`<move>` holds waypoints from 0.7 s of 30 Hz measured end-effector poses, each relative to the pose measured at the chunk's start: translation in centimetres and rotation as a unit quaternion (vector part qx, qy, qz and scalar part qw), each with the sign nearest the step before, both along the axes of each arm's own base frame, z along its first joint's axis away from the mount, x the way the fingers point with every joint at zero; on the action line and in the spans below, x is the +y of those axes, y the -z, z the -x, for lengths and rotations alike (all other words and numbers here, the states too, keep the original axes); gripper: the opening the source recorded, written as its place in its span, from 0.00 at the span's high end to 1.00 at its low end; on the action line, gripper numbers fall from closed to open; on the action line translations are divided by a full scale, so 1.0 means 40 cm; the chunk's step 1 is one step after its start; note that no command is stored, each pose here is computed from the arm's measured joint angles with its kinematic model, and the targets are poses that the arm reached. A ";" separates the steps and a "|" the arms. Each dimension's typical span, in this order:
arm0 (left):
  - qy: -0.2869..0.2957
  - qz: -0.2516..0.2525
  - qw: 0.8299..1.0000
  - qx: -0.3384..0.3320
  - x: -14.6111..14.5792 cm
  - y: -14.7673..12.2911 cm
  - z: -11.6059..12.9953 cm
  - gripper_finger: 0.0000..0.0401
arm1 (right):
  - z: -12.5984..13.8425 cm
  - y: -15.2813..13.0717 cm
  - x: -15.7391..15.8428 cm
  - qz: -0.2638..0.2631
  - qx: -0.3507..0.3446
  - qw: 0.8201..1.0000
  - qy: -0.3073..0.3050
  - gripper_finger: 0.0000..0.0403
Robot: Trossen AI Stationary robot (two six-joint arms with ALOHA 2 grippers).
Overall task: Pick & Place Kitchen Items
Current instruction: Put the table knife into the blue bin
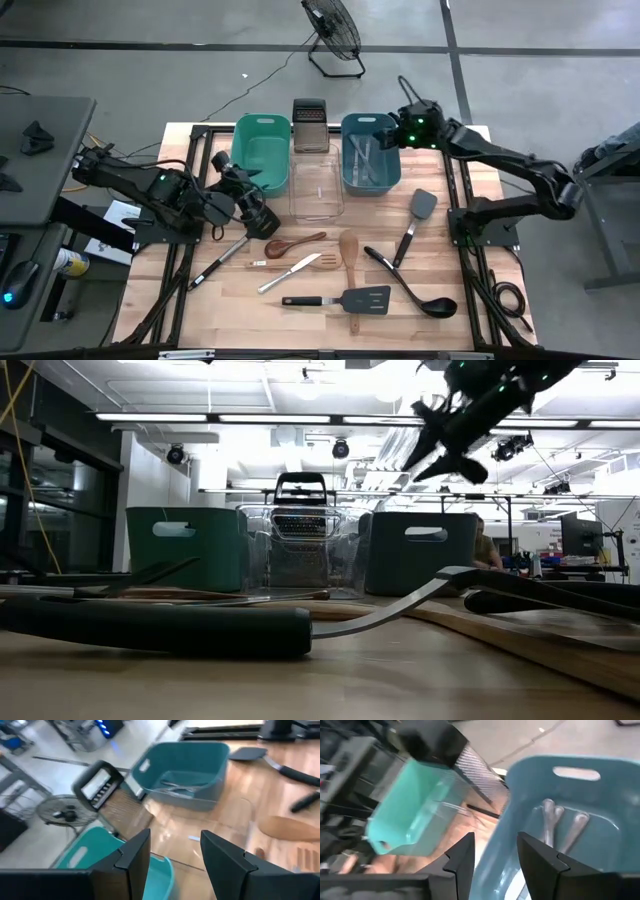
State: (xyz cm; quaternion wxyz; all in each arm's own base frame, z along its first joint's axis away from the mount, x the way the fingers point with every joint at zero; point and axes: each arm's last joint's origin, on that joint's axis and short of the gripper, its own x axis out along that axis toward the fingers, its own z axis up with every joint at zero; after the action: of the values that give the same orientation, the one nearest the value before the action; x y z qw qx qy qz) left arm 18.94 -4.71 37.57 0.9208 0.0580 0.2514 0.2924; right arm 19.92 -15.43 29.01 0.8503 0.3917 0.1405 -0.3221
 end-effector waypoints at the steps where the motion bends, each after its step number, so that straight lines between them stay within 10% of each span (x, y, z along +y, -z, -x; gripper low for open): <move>1: 0.005 0.004 1.000 0.005 -0.002 0.004 -0.003 0.57 | 0.006 -0.011 0.009 0.003 -0.009 1.000 -0.007 0.66; 14: -0.010 0.174 0.984 0.020 -0.008 0.080 -0.061 0.57 | 0.066 -0.096 0.168 0.038 -0.040 0.992 -0.116 0.64; 21: -0.040 0.338 0.937 0.077 -0.032 0.169 -0.150 0.43 | 0.082 -0.106 0.236 0.039 -0.036 0.983 -0.174 0.64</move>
State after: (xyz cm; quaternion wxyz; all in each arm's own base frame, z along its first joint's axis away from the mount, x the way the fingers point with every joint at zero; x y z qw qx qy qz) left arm 24.94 -6.01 30.82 0.8513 -0.2446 0.4081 0.2210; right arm 16.65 -5.99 33.25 0.9127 0.3389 0.1630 -0.1598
